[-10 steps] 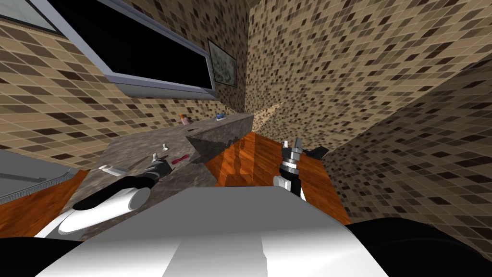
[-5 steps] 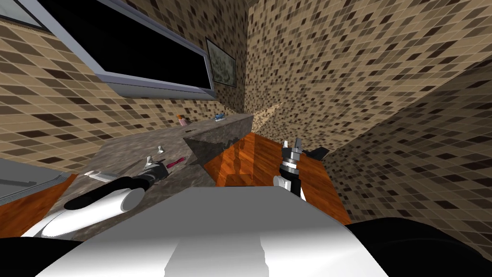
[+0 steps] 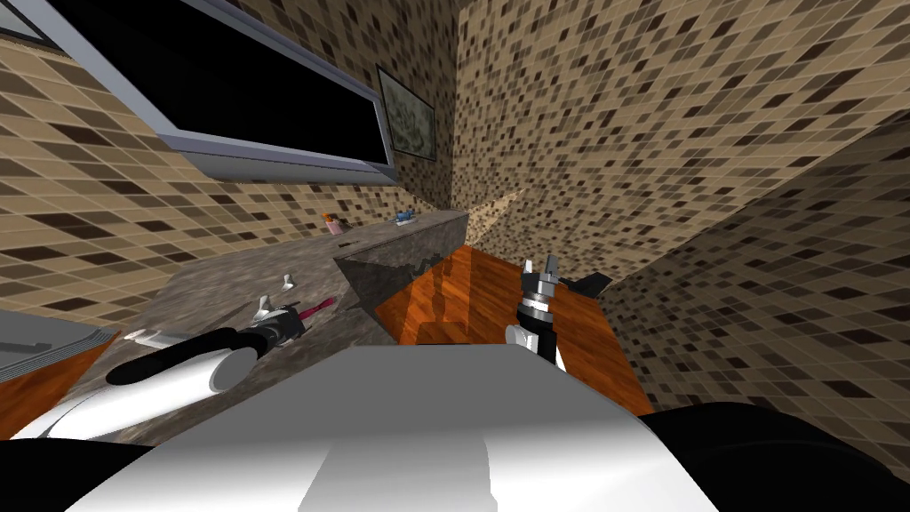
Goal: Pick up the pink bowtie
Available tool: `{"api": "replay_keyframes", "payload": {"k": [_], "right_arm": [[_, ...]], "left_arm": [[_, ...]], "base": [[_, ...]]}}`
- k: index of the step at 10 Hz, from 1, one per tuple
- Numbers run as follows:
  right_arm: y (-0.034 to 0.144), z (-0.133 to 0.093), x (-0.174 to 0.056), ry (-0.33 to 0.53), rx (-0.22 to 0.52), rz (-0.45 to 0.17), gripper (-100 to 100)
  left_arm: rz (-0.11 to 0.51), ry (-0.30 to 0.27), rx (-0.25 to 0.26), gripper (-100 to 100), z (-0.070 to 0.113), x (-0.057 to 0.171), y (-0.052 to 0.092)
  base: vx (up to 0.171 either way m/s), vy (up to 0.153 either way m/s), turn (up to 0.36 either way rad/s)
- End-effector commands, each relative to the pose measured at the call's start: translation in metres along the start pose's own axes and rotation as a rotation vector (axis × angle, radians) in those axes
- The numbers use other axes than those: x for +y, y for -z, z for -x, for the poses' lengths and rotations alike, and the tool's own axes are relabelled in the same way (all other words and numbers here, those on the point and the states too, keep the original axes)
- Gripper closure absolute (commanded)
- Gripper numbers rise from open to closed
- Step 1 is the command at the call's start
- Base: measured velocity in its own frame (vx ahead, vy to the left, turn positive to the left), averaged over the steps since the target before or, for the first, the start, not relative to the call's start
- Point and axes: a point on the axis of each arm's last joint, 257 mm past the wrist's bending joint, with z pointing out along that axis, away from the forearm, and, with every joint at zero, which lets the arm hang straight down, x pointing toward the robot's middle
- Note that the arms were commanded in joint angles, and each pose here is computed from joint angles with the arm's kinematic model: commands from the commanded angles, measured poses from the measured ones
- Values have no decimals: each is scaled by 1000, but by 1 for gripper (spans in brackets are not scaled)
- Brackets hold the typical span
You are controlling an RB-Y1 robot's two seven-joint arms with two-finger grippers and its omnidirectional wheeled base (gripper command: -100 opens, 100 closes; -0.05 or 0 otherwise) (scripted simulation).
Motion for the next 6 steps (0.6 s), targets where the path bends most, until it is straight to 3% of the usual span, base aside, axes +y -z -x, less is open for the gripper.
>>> {"api": "replay_keyframes", "payload": {"k": [1,6], "right_arm": [[0,0,0,0,0,0,0],[0,0,0,0,0,0,0]], "left_arm": [[43,14,-21,-100,11,7,2],[143,27,-53,-100,23,29,5]], "base": [[101,-3,-10],[65,12,-2]]}}
